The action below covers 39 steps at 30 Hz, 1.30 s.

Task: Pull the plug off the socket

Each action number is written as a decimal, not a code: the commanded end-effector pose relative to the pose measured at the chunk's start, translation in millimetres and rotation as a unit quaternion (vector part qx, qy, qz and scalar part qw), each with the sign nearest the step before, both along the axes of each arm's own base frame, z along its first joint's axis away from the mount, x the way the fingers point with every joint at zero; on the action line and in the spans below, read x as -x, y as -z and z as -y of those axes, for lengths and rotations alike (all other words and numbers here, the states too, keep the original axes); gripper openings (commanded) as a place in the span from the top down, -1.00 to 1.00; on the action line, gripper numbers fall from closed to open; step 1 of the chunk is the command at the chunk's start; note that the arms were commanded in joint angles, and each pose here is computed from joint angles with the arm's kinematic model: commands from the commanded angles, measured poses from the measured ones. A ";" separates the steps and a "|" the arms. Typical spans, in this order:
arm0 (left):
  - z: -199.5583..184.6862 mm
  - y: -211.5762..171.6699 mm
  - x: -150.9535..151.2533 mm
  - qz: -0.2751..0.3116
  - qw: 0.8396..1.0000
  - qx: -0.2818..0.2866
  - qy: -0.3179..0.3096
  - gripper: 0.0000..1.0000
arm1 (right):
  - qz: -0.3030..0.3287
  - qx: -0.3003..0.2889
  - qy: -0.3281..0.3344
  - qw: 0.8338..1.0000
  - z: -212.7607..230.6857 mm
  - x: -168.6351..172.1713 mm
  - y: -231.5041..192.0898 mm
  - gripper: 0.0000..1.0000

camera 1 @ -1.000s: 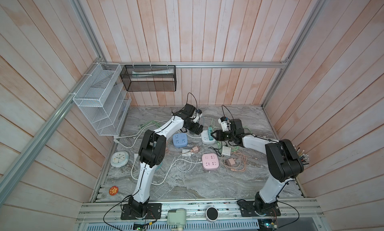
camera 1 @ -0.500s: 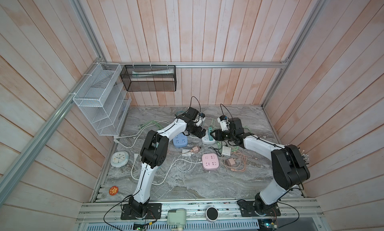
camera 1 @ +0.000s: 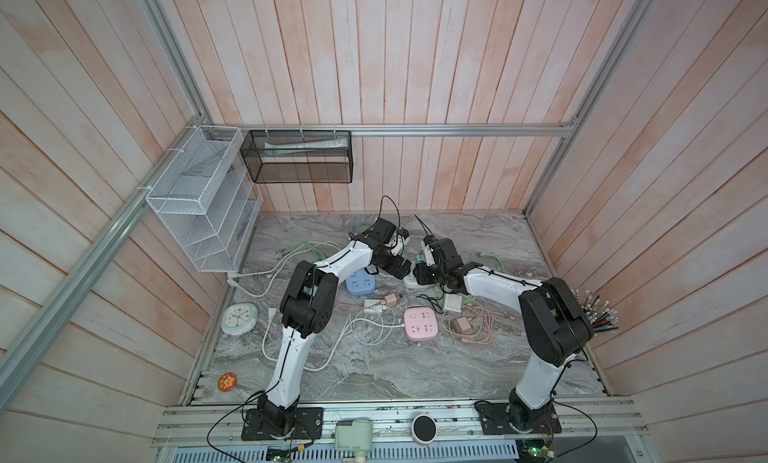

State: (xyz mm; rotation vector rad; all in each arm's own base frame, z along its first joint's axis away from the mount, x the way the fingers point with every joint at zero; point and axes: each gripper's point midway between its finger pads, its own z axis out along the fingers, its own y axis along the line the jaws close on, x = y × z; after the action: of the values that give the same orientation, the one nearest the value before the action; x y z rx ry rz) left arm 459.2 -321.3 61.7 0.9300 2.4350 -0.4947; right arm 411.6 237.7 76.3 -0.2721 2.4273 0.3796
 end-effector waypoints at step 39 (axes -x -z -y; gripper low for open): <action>5.4 53.2 24.3 -0.096 0.995 -0.011 -0.010 -0.92 | 0.010 0.086 -0.003 0.996 11.5 -10.7 3.2 0.83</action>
State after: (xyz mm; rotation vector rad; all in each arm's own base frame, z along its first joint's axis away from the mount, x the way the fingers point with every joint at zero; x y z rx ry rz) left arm 451.8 -338.0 42.3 0.8854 2.5067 -0.6274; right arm 418.0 225.9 62.1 -0.3488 2.4597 0.1871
